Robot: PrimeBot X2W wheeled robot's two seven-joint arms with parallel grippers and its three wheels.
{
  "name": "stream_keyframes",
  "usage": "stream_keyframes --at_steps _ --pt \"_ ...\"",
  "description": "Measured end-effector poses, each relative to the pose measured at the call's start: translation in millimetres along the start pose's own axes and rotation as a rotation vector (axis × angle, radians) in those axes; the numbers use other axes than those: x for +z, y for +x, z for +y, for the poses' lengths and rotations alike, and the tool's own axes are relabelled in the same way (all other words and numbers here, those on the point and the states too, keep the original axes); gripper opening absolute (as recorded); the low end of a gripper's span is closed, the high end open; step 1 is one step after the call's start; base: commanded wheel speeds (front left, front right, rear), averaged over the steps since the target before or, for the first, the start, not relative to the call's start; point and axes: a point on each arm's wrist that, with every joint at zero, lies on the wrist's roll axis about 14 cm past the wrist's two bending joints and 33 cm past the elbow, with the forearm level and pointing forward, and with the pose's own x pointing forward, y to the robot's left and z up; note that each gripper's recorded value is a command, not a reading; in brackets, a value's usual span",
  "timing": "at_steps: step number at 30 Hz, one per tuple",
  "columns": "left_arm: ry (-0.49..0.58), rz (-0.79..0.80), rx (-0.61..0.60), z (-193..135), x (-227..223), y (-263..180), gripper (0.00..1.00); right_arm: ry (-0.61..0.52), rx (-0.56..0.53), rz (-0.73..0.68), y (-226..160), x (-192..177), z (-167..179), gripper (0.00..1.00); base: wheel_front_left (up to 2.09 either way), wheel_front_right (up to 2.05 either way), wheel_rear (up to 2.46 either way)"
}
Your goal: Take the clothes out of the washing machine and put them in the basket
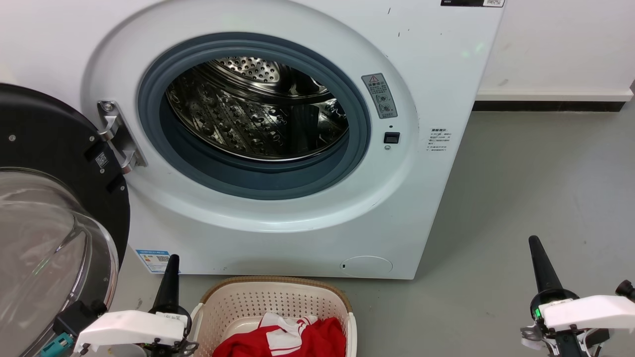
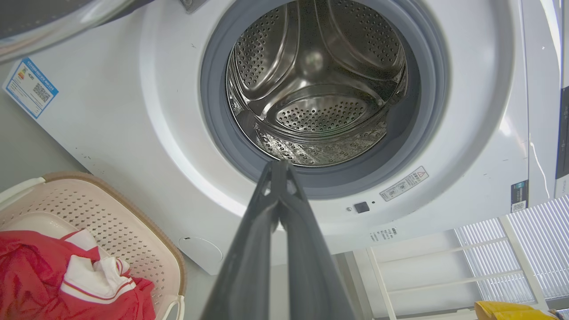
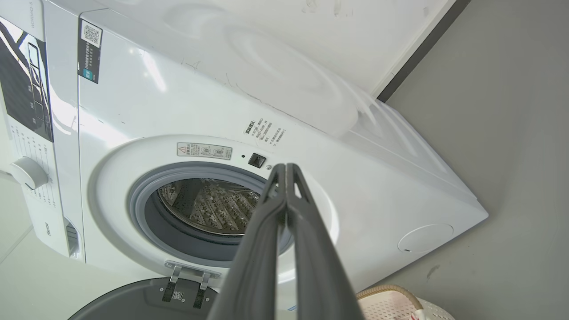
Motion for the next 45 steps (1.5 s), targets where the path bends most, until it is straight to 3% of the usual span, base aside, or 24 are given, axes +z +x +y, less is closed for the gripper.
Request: stream_keyframes --at_steps 45 --pt "-0.424 0.029 -0.046 -9.5 2.0 14.1 0.0 0.42 0.008 0.027 8.4 -0.9 1.1 0.0 0.0 0.0 0.0"
